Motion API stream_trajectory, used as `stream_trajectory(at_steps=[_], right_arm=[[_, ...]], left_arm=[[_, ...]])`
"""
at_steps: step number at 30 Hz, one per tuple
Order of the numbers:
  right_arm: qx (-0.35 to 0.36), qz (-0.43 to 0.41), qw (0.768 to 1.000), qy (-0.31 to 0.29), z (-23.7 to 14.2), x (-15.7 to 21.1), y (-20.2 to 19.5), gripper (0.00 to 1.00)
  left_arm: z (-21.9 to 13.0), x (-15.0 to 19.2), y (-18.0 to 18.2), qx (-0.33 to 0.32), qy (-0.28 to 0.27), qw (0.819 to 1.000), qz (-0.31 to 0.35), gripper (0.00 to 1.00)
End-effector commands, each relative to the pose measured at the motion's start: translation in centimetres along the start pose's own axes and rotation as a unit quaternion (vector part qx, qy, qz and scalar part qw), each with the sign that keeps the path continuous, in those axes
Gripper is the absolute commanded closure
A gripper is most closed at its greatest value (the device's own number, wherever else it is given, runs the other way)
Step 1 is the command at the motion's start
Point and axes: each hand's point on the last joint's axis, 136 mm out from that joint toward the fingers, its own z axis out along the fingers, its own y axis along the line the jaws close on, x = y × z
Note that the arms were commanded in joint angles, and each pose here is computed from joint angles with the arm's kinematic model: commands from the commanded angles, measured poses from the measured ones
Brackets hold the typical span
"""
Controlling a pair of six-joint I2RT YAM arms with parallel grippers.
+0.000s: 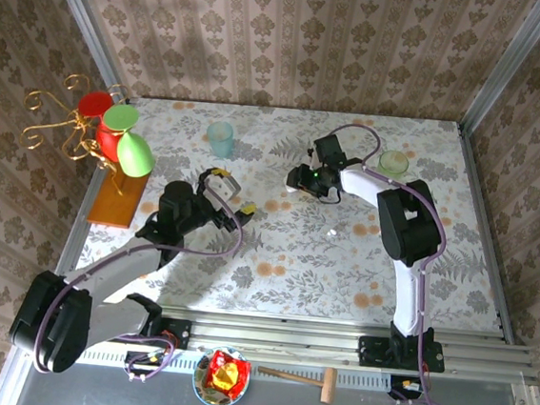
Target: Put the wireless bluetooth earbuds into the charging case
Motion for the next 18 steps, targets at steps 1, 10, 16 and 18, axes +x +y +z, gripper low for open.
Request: stream_trajectory(at_steps=[1,10,16,18], right_arm=[[0.019,-0.018,0.999,-0.036,-2.0,-1.3,-0.2,0.38],[-0.068,-0.293,0.948,-0.105,-7.7,1.3,6.3,0.11],[-0.113,-0.358,0.924,-0.069,-6.8,5.1,9.1,0.06],[-0.120,-0.368,0.920,-0.064,-6.4,5.7,9.8,0.05]], left_arm=[[-0.7,0.4,1.1,-0.036,0.039,0.998,-0.030,0.00],[-4.5,5.8,2.8,-0.170,0.189,0.952,-0.172,0.00],[-10.3,10.6,3.6,-0.299,0.296,0.859,-0.291,0.00],[-11.7,12.0,3.4,-0.316,0.333,0.839,-0.292,0.00]])
